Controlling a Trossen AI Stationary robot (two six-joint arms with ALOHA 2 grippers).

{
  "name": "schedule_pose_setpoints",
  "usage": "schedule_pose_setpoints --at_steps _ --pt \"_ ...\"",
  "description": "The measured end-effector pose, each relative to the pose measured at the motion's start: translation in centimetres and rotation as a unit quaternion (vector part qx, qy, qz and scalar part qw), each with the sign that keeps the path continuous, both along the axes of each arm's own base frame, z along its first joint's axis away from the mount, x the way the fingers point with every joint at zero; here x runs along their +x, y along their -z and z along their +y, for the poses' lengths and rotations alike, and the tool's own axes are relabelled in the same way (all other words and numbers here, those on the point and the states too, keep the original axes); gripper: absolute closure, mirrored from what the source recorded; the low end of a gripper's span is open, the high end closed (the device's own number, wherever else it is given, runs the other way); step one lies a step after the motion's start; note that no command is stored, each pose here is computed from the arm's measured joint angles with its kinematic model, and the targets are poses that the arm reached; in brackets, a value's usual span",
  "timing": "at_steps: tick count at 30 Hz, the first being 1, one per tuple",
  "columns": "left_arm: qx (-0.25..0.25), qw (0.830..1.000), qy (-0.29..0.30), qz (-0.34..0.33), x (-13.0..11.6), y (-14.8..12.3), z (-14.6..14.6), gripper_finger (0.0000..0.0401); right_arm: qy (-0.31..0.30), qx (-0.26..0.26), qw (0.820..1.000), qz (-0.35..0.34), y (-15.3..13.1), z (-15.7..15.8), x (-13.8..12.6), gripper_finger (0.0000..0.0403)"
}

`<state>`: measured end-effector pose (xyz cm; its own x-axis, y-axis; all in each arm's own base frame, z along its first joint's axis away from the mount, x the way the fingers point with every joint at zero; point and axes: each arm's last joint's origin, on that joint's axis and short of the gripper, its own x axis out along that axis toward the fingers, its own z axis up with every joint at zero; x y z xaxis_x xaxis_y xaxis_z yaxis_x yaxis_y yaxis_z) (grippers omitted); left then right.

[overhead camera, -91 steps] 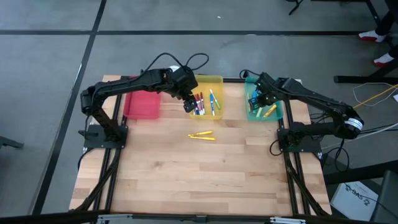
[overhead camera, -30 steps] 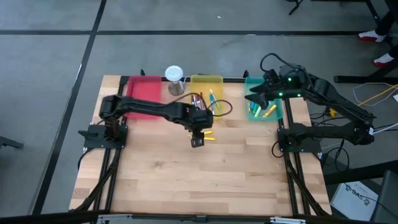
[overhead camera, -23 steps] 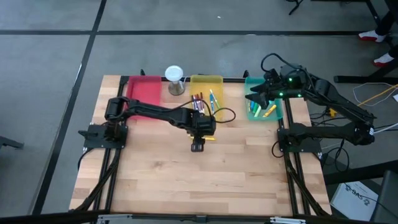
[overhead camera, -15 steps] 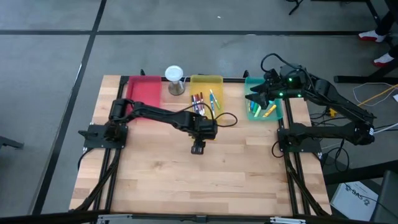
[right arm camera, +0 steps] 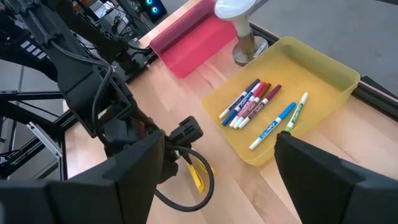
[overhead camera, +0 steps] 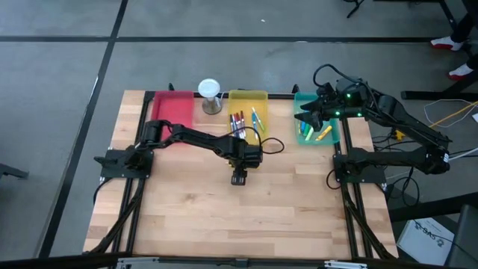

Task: Pick & Place Markers
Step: Put the bottom yellow pen into the red bin

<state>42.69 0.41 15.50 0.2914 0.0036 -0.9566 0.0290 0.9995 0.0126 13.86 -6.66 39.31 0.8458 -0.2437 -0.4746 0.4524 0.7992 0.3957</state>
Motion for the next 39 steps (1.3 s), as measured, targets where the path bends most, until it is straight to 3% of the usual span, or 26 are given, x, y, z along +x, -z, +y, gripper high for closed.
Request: schedule_pose_setpoints --at_steps 12,24,39 --pt "0.015 1.0 -0.006 -0.002 0.2 0.4 1.0 0.0198 -0.001 -0.001 1.0 0.002 0.0 0.0 0.0 0.0105" --pt "-0.003 1.0 0.001 0.013 0.3 1.6 1.1 0.0201 -0.001 0.0 1.0 0.002 0.0 0.0 0.0 0.0105" --pt "-0.008 1.0 0.003 0.017 0.3 1.8 1.0 0.0333 0.014 0.002 1.0 0.003 0.0 -0.1 0.0 0.0105"
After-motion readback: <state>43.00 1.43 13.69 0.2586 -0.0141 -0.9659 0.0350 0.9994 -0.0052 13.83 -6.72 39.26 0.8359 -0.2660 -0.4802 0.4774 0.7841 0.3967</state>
